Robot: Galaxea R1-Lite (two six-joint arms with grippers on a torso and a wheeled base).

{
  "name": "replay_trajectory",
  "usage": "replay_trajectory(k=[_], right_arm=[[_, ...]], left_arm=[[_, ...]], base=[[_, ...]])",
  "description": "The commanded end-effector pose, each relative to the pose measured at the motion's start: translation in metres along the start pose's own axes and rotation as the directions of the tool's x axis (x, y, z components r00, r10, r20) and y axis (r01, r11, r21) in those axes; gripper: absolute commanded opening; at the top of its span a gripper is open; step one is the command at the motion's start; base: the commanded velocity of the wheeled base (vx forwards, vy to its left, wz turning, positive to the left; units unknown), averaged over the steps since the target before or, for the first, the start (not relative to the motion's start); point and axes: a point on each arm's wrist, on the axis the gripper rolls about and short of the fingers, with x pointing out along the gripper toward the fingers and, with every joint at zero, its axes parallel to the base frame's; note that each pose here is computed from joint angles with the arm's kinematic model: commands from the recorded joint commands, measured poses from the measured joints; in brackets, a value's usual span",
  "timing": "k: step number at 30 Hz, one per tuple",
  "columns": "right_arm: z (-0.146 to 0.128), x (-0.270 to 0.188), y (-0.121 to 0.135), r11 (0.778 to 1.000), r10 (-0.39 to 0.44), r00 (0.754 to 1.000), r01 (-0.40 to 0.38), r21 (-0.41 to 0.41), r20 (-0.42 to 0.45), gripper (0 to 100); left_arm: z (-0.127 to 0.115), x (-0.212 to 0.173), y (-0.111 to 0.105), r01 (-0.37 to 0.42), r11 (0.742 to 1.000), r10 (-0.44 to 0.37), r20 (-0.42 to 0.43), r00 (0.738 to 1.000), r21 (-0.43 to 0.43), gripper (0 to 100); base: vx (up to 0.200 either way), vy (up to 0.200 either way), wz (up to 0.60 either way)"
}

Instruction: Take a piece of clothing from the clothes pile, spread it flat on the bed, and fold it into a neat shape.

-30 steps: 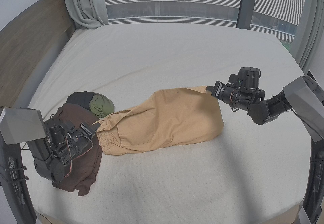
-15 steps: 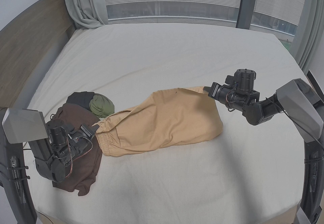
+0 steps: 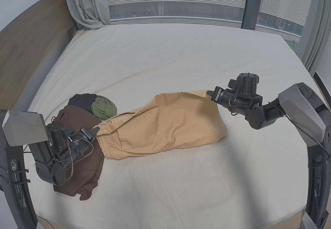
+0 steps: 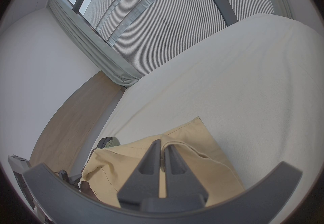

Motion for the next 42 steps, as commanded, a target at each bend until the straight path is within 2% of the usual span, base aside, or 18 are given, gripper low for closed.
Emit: replay_trajectory(k=[1, 6, 7, 9, 10, 20, 27, 33, 36, 42], right_arm=[[-0.001, 0.002, -0.002, 1.0, -0.001, 1.0, 0.001, 0.002, -0.001, 0], [-0.001, 0.001, -0.002, 1.0, -0.002, 1.0, 0.002, 0.004, -0.002, 0], [-0.001, 0.001, -0.002, 1.0, -0.002, 1.0, 0.002, 0.004, -0.002, 100], [-0.004, 0.003, -0.004, 1.0, -0.005, 1.0, 0.005, 0.004, -0.007, 100], [-0.004, 0.004, -0.003, 1.0, -0.001, 1.0, 0.002, 0.003, -0.004, 100], [-0.004, 0.007, -0.007, 1.0, 0.006, 1.0, -0.006, -0.002, 0.024, 100], [-0.005, -0.018, -0.003, 1.0, -0.007, 1.0, 0.007, 0.004, 0.01, 100], [-0.012, -0.053, 0.001, 0.999, -0.036, 0.999, 0.037, 0.021, -0.032, 100], [-0.013, -0.07, 0.007, 0.999, -0.024, 0.999, 0.025, 0.02, -0.023, 100], [-0.023, -0.103, 0.019, 0.999, -0.013, 0.999, 0.016, 0.043, -0.053, 100]], left_arm=[[0.0, 0.0, 0.001, -0.001, 1.0, 0.001, 0.0, 1.0, -0.001, 0], [0.0, 0.001, 0.001, 0.0, 1.0, 0.0, 0.003, 1.0, 0.0, 0], [0.0, 0.001, 0.001, 0.0, 1.0, 0.0, 0.003, 1.0, 0.0, 0], [0.0, 0.002, 0.001, -0.002, 1.0, 0.002, 0.003, 1.0, -0.001, 0], [0.0, 0.002, 0.001, -0.002, 1.0, 0.002, 0.003, 1.0, -0.001, 100], [0.008, 0.001, -0.001, 0.007, 1.0, -0.007, 0.034, 0.999, 0.001, 100], [0.011, -0.007, -0.014, 0.033, 0.999, -0.034, 0.038, 0.999, 0.012, 100], [0.002, -0.02, -0.04, 0.097, 0.995, -0.097, -0.003, 0.995, 0.032, 100], [-0.002, -0.028, -0.055, 0.134, 0.99, -0.133, -0.015, 0.991, 0.047, 100], [0.001, -0.049, -0.084, 0.261, 0.962, -0.256, -0.064, 0.965, 0.083, 100]], base=[[0.0, 0.0, 0.0], [0.0, 0.0, 0.0], [0.0, 0.0, 0.0], [0.0, 0.0, 0.0], [0.0, 0.0, 0.0], [0.0, 0.0, 0.0], [0.0, 0.0, 0.0], [0.0, 0.0, 0.0], [0.0, 0.0, 0.0], [0.0, 0.0, 0.0]])
